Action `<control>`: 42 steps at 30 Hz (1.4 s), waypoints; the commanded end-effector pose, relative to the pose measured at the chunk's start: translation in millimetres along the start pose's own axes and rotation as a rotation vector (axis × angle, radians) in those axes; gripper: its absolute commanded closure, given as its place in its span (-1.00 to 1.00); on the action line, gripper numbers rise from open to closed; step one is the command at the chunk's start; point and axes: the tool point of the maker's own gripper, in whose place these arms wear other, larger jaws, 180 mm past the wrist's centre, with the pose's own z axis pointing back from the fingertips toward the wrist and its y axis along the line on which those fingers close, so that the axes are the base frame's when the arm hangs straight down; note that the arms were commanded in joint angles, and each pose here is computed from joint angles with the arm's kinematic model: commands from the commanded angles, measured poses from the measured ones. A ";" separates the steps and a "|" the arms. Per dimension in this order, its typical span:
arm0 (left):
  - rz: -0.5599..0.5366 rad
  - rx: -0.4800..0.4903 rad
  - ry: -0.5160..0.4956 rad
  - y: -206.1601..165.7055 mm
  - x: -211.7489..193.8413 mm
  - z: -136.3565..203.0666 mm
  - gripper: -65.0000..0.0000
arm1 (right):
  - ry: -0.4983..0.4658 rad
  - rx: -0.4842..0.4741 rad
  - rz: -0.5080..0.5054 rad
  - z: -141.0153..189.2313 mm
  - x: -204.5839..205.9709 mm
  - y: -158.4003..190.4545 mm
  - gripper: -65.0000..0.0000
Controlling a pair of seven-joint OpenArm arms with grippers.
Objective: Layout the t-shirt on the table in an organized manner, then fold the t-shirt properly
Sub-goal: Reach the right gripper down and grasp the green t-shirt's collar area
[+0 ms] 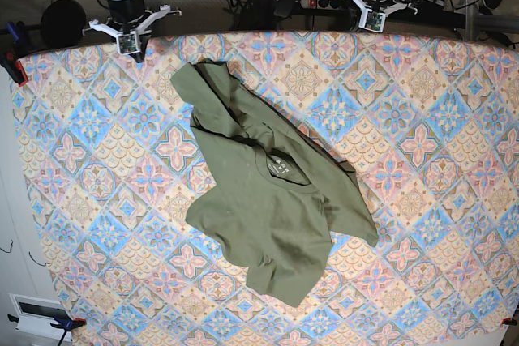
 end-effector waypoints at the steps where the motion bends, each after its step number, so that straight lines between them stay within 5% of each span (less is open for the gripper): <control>1: -0.003 0.000 -0.053 0.5 16.8 1.5 1.00 | -0.067 0.015 0.007 -2.6 19.3 5.1 1.00; 7: -0.011 0.009 -0.127 4.5 44.1 -7.6 1.00 | -0.211 0.136 -0.003 -23.6 71.6 50.3 1.00; 12: 0.020 0.033 -0.176 7.7 60.9 -14.3 1.00 | -0.228 0.191 0.078 -44.1 102.8 76.8 0.99; 20: 0.201 0.009 -0.193 16.2 84.1 -26.9 1.00 | -0.330 0.232 0.303 -52.2 143.1 120.4 0.61; 23: 0.279 -0.006 -0.165 24.7 89.4 -32.8 1.00 | -0.362 0.242 0.286 -57.3 158.9 131.4 0.47; 31: 0.353 -0.002 -0.173 38.8 95.5 -32.0 1.00 | -0.342 0.273 0.347 -81.3 169.3 151.8 0.23; 42: 0.353 -0.003 -0.166 38.5 92.7 -31.2 1.00 | -0.281 0.263 0.428 -137.7 171.4 162.2 0.22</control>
